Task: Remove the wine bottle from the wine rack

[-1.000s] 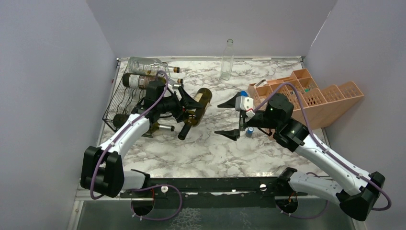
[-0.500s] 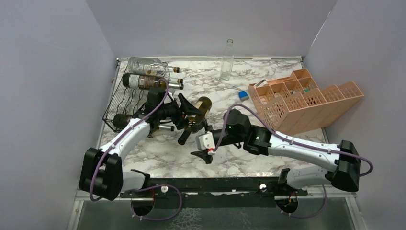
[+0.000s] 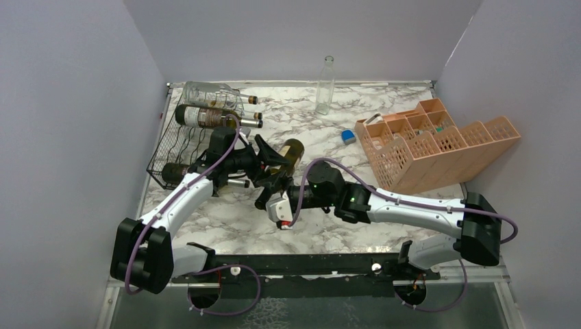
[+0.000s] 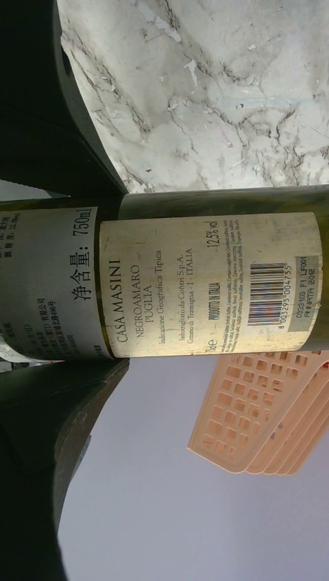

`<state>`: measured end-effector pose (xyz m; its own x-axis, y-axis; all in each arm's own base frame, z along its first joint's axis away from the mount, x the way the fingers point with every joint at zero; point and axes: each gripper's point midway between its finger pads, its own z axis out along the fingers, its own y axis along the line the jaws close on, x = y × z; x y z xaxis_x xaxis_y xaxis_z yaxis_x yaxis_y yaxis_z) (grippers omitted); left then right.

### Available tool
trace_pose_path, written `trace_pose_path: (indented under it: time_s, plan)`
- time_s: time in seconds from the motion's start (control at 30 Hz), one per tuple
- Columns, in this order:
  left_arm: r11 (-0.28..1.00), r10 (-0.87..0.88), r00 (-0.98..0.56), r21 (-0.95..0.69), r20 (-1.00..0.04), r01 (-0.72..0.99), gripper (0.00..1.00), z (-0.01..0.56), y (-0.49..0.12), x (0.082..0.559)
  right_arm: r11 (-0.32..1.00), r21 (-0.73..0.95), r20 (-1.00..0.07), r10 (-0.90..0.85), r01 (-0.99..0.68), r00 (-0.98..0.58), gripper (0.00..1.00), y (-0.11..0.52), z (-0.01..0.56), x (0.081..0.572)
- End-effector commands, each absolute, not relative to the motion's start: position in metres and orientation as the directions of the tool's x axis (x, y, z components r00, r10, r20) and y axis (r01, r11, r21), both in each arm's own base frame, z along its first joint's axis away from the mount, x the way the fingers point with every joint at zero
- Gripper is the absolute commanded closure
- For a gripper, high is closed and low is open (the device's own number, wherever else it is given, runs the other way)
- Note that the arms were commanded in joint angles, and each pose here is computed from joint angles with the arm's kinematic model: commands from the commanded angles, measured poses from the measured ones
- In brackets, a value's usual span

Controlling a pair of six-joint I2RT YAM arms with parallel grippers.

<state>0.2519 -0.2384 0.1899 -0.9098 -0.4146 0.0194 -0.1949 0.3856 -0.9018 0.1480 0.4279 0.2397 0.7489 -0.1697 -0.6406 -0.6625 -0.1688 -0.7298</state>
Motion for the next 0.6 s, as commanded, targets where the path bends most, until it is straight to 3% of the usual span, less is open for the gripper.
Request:
trace_pose_path:
  time_s: [0.0, 0.23, 0.57]
  plan:
    - [0.334, -0.394, -0.918, -0.938, -0.050, -0.092, 0.50, 0.219, -0.244, 0.251, -0.132, -0.773, -0.600, -0.164, -0.620, 0.783, 0.31, 0.435, 0.243, 0.154]
    - [0.334, -0.397, -0.916, -0.938, -0.050, -0.094, 0.50, 0.219, -0.244, 0.249, -0.133, -0.772, -0.599, -0.171, -0.621, 0.782, 0.33, 0.436, 0.238, 0.155]
    - [0.344, -0.400, -0.916, -0.933, -0.044, -0.105, 0.45, 0.214, -0.244, 0.246, -0.089, -0.757, -0.633, -0.147, -0.647, 0.760, 0.61, 0.434, 0.249, 0.151]
